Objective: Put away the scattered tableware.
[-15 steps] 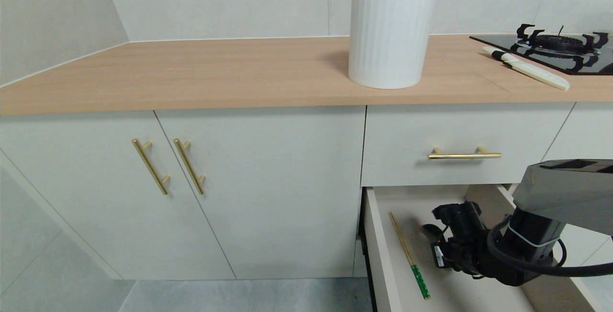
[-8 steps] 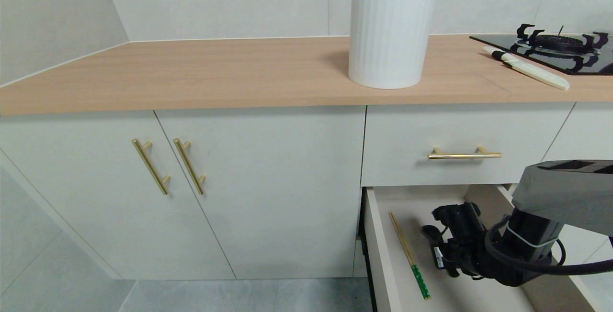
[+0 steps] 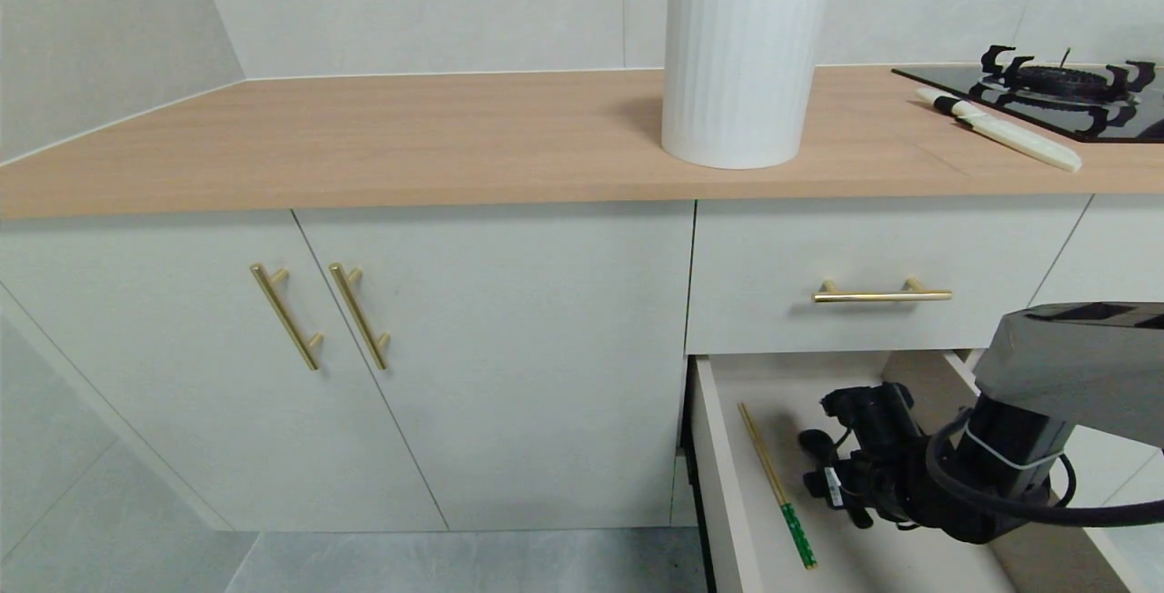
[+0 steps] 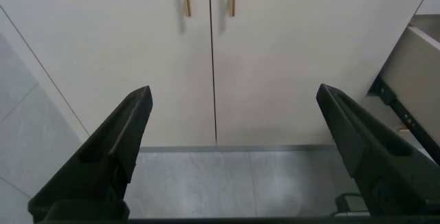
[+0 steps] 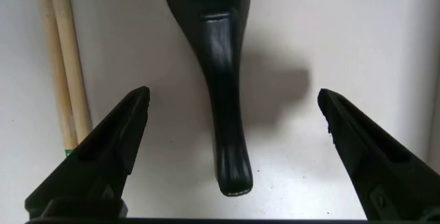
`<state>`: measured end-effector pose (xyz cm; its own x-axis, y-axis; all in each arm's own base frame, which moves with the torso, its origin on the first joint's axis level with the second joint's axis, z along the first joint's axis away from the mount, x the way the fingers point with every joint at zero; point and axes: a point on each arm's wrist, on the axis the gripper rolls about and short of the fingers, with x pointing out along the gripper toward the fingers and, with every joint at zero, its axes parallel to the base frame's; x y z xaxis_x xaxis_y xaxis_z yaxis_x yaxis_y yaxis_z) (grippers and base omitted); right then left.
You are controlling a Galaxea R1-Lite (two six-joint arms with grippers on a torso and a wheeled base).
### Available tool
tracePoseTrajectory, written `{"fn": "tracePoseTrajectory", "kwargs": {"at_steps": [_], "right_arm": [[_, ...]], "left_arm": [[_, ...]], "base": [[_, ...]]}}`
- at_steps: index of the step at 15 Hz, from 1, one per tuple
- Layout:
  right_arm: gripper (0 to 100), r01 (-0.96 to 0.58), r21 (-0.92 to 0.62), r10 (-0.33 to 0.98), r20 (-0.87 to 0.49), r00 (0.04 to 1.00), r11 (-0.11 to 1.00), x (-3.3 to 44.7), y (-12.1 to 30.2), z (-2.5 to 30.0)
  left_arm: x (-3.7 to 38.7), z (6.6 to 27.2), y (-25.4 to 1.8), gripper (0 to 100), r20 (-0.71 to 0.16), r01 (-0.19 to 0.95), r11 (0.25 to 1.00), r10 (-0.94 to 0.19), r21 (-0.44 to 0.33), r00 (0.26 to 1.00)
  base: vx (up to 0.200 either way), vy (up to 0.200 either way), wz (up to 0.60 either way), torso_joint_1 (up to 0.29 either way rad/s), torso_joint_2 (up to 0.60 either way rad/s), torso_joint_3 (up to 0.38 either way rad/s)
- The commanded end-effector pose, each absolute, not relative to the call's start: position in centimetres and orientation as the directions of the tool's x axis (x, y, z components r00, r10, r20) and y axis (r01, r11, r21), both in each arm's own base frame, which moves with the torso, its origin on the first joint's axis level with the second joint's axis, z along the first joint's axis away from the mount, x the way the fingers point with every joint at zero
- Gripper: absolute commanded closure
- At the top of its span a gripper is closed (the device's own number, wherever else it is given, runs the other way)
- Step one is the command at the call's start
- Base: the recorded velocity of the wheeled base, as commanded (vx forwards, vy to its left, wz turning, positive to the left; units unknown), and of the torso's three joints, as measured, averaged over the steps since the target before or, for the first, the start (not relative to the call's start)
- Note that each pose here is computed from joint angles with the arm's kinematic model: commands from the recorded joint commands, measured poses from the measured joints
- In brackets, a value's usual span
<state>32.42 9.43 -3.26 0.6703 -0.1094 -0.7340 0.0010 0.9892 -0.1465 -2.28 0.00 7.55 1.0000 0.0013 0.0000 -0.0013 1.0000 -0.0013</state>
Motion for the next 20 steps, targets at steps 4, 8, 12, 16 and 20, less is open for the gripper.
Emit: {"fn": "tracePoseTrajectory", "kwargs": {"at_steps": [4,8,12,16,20], "right_arm": [[0,0.010,-0.113,-0.083,-0.663,0.744,0.994,31.3,9.1,2.4],[0,-0.046,-0.064,-0.009,-0.675,0.738,0.997,28.2,8.4,8.9],[0,-0.085,-0.048,0.028,-0.692,0.721,0.995,25.8,8.2,12.9],[0,-0.139,-0.034,0.077,-0.691,0.719,0.990,23.6,8.6,14.8],[0,-0.167,-0.042,0.086,-0.719,0.690,0.985,22.3,8.6,15.6]], "left_arm": [[-2.3,7.5,0.0,0,0.000,-0.002,1.000,0.002,-0.002,1.000],[-2.3,7.5,0.0,0,0.000,-0.002,1.000,0.002,0.000,1.000],[-2.3,7.5,0.0,0,0.000,-0.002,1.000,0.002,-0.002,1.000],[-2.3,7.5,0.0,0,0.000,-0.002,1.000,0.002,-0.005,1.000],[-2.3,7.5,0.0,0,0.000,-0.002,1.000,0.002,-0.003,1.000]], "base": [[0.000,0.000,0.00,0.000,0.00,0.000],[0.000,0.000,0.00,0.000,0.00,0.000],[0.000,0.000,0.00,0.000,0.00,0.000],[-0.200,0.000,0.00,0.006,0.00,0.005],[-0.200,0.000,0.00,-0.001,0.01,0.000]]}}
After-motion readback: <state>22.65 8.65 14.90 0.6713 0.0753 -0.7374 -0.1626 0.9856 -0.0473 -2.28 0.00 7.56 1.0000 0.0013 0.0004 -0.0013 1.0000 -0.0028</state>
